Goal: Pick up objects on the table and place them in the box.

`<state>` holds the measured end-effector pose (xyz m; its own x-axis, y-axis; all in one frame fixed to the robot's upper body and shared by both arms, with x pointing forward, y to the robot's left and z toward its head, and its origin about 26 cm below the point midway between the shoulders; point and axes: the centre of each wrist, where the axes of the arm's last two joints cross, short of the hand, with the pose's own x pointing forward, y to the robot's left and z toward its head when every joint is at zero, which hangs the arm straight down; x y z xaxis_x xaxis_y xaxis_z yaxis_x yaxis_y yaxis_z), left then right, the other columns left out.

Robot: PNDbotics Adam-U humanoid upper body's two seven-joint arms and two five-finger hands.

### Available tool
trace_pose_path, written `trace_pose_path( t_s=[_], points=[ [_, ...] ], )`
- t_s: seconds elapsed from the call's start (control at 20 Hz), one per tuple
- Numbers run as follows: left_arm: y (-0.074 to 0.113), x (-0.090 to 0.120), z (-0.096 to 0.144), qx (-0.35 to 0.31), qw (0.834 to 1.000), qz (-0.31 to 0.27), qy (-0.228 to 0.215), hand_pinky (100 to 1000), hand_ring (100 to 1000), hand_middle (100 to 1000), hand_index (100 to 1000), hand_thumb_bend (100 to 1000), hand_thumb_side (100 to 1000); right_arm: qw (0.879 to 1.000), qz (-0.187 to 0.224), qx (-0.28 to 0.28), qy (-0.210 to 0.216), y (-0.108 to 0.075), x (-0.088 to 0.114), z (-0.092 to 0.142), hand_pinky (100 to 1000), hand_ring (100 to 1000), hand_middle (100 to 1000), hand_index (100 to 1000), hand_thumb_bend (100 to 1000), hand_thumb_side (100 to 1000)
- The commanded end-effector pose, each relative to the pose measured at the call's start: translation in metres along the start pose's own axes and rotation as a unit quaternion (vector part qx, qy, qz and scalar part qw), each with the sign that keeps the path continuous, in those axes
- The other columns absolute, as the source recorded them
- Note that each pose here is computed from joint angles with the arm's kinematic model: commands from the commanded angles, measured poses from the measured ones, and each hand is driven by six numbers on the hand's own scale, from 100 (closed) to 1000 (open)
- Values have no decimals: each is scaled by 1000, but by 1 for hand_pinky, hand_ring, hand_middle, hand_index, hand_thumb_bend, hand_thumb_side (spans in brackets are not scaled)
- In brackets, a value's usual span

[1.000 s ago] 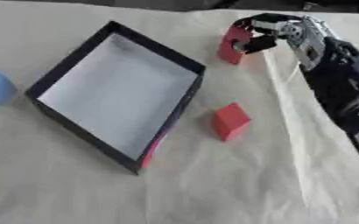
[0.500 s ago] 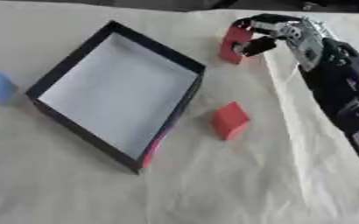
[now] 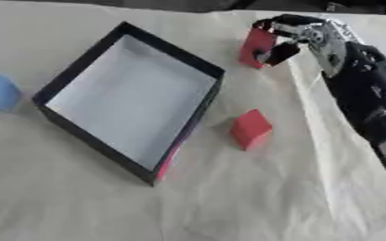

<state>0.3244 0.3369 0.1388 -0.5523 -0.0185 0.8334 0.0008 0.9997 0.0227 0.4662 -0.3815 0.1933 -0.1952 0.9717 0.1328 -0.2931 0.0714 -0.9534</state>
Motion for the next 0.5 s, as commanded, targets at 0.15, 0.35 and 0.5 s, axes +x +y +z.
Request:
trace_pose_path(
  t_s=[0.15, 0.35, 0.5],
  points=[
    [4, 8, -6, -10, 1000, -15, -10, 848, 863, 775, 745, 104, 744, 999, -26, 12, 23, 6, -12, 4, 899, 596, 628, 889, 100, 375],
    [5, 8, -6, -10, 1000, -16, -10, 849, 864, 774, 745, 102, 742, 998, -64, -4, 17, 4, -12, 5, 882, 502, 531, 777, 100, 311],
    [5, 8, -6, -10, 1000, -16, -10, 849, 865, 773, 744, 100, 741, 995, -91, -23, 10, 1, -12, 6, 872, 471, 485, 721, 100, 239]
  ],
)
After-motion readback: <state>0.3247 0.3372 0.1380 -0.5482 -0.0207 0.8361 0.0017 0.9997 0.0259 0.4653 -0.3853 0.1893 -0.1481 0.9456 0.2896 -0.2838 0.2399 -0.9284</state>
